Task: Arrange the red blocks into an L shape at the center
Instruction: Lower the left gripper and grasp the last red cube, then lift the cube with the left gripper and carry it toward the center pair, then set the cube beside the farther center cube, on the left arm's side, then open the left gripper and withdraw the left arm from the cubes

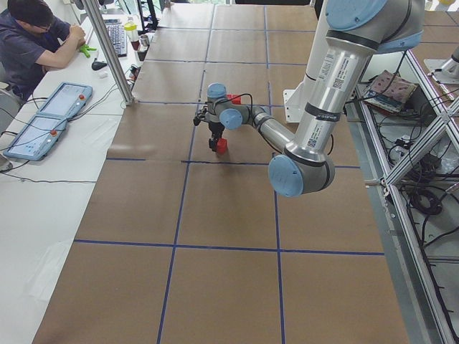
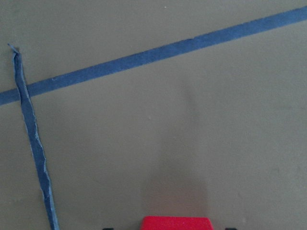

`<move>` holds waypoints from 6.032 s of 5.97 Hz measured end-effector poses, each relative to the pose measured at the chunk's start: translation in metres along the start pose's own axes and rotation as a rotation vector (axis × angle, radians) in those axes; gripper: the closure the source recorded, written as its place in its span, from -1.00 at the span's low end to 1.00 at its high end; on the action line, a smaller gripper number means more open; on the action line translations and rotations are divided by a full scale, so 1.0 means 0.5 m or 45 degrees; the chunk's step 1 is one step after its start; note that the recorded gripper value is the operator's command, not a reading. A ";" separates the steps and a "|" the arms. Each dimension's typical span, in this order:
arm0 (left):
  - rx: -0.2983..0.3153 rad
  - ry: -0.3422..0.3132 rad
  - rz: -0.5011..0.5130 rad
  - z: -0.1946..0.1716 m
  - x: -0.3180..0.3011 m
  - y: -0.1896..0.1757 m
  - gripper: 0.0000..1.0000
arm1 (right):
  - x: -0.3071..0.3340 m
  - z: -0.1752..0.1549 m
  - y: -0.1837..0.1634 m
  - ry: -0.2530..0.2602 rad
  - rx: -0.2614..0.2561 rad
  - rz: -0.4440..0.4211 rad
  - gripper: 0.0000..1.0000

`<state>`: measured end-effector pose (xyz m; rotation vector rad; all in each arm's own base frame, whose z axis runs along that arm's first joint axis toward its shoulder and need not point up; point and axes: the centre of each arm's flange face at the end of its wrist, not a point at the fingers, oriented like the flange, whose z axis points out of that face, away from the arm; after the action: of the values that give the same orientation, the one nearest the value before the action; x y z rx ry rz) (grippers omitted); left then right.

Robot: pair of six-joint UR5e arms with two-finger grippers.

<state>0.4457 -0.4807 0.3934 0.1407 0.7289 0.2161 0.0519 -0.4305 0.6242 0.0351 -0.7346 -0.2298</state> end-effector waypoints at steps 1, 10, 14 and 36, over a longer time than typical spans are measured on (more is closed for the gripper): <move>-0.002 -0.001 -0.002 0.001 0.000 -0.001 0.68 | -0.001 -0.001 0.000 0.000 0.001 0.000 -1.00; -0.030 0.131 -2.131 -0.220 0.264 -0.059 0.66 | -0.001 -0.001 -0.002 0.000 0.001 0.000 -1.00; -0.051 0.077 -2.377 -0.062 0.416 -0.070 0.62 | -0.001 -0.002 -0.003 -0.001 0.002 -0.001 -1.00; -0.078 0.137 -1.590 -0.223 0.274 0.011 -1.00 | 0.000 -0.001 -0.004 0.002 0.001 0.001 -1.00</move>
<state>0.4693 -0.4362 0.2240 -0.3950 0.7980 -0.9505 0.0520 -0.4323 0.6235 0.0357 -0.7330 -0.2290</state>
